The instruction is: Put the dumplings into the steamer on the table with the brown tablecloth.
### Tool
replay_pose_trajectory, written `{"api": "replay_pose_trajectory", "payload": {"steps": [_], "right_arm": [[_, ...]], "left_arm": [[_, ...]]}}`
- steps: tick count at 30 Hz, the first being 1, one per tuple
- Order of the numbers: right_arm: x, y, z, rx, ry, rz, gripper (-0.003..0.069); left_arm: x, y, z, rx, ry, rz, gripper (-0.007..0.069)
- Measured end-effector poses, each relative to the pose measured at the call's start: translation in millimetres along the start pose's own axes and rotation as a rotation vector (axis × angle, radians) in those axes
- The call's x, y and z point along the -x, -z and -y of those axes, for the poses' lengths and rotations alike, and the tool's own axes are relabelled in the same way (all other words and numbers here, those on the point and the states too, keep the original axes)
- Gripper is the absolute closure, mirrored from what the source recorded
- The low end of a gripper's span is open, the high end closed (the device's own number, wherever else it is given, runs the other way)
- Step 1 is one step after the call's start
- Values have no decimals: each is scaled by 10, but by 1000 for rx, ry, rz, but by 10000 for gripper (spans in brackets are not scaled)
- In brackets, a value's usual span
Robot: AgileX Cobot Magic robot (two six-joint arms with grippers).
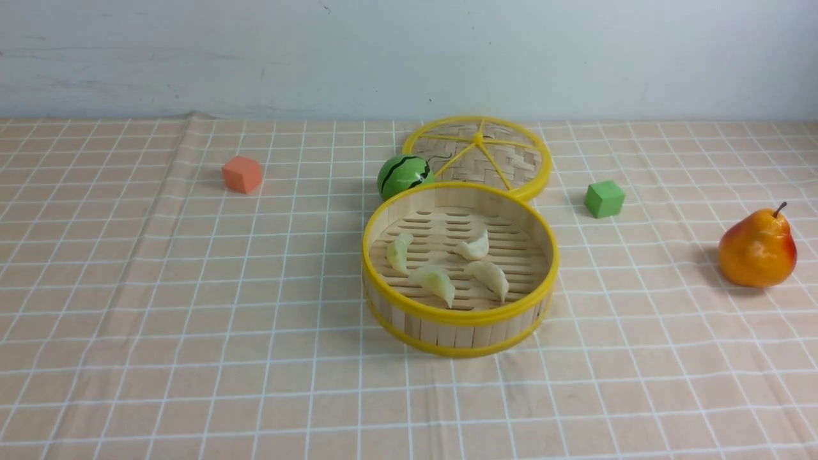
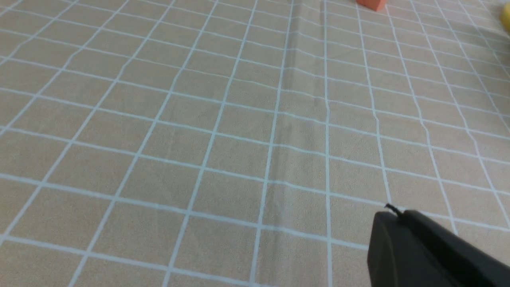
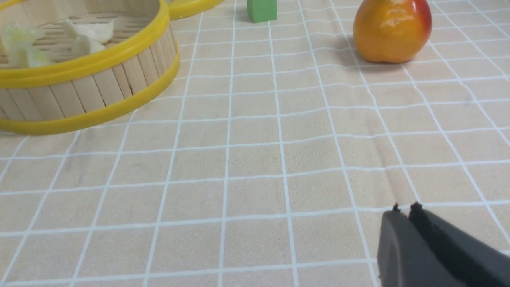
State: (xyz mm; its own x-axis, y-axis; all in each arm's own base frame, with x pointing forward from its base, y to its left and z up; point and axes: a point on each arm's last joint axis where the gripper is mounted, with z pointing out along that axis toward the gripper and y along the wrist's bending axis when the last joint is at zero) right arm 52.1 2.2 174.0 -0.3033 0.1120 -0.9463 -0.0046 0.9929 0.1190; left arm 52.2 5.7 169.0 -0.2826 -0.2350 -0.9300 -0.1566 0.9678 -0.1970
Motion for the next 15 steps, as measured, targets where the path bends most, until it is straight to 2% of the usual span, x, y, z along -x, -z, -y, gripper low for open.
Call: {"api": "replay_pose_trajectory", "payload": {"steps": [15], "right_arm": [[0, 0, 0, 0, 0, 0, 607]], "left_arm": [[-3, 0, 7, -8, 18, -2, 639]]}}
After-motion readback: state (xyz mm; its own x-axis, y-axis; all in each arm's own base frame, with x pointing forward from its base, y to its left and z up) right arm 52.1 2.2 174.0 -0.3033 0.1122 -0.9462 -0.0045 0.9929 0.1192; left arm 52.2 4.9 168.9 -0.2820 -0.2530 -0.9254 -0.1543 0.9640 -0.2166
